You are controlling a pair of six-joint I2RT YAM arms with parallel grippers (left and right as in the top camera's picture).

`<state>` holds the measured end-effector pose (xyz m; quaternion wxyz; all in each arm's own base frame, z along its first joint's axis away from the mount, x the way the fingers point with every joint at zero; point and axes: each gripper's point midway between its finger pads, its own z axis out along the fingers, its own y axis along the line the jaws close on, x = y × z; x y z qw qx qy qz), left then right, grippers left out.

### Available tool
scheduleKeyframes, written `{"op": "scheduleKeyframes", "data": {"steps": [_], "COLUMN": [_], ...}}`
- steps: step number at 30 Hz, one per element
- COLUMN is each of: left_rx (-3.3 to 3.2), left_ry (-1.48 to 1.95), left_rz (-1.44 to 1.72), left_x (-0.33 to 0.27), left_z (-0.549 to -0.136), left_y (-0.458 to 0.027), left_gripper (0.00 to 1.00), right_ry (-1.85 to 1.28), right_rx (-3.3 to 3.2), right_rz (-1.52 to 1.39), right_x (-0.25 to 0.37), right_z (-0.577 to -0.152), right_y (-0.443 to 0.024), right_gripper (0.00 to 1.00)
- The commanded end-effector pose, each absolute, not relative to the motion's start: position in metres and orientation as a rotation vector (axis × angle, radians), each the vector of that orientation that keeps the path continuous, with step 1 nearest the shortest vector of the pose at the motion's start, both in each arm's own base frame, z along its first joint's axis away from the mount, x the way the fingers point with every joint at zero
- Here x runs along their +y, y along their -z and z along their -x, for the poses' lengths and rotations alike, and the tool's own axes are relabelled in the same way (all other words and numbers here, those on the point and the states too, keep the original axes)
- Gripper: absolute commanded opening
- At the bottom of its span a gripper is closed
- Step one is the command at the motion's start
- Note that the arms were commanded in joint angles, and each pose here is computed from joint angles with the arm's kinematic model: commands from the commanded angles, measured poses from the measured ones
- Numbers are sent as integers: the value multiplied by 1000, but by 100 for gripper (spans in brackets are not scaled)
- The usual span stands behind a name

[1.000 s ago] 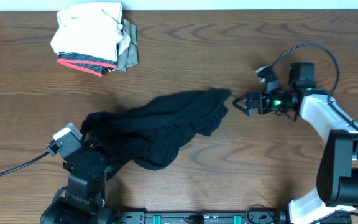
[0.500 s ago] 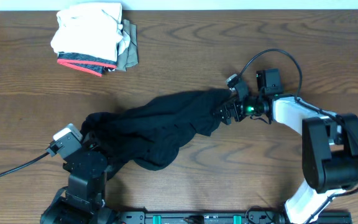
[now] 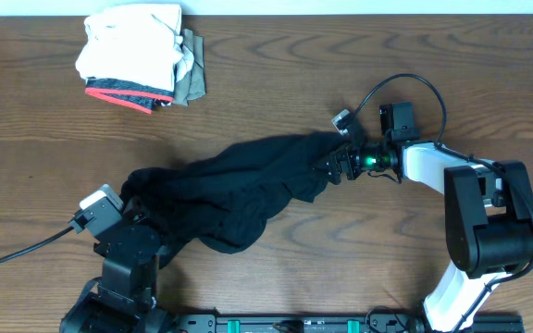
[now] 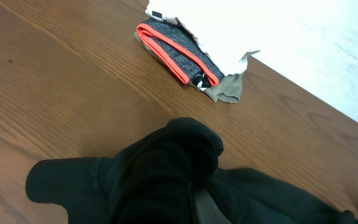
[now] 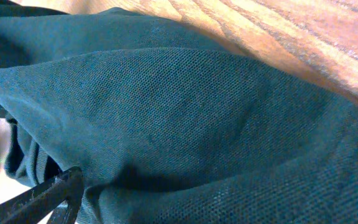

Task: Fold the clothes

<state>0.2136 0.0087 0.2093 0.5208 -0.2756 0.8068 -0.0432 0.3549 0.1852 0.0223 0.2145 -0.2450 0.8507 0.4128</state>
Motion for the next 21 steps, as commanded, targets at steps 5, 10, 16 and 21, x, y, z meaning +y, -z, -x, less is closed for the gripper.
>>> {"op": "scheduleKeyframes", "data": {"steps": [5, 10, 16, 21], "left_rx": [1889, 1898, 1905, 1905], "left_ry": [101, 94, 89, 89], "left_rz": [685, 684, 683, 683], "left_x": [14, 14, 15, 15], "left_z": [-213, -212, -211, -211], "left_y": [-223, -221, -220, -220], "left_gripper": [7, 7, 7, 7], "right_ry": [-1232, -1222, -1274, -1285], "right_rx": [2384, 2347, 2313, 2340], "right_rz": [584, 600, 616, 603], "right_x": [190, 190, 194, 193], "right_z": [-351, -351, -343, -338], "right_y": [-40, -61, -82, -80], "right_gripper": [84, 75, 69, 64]}}
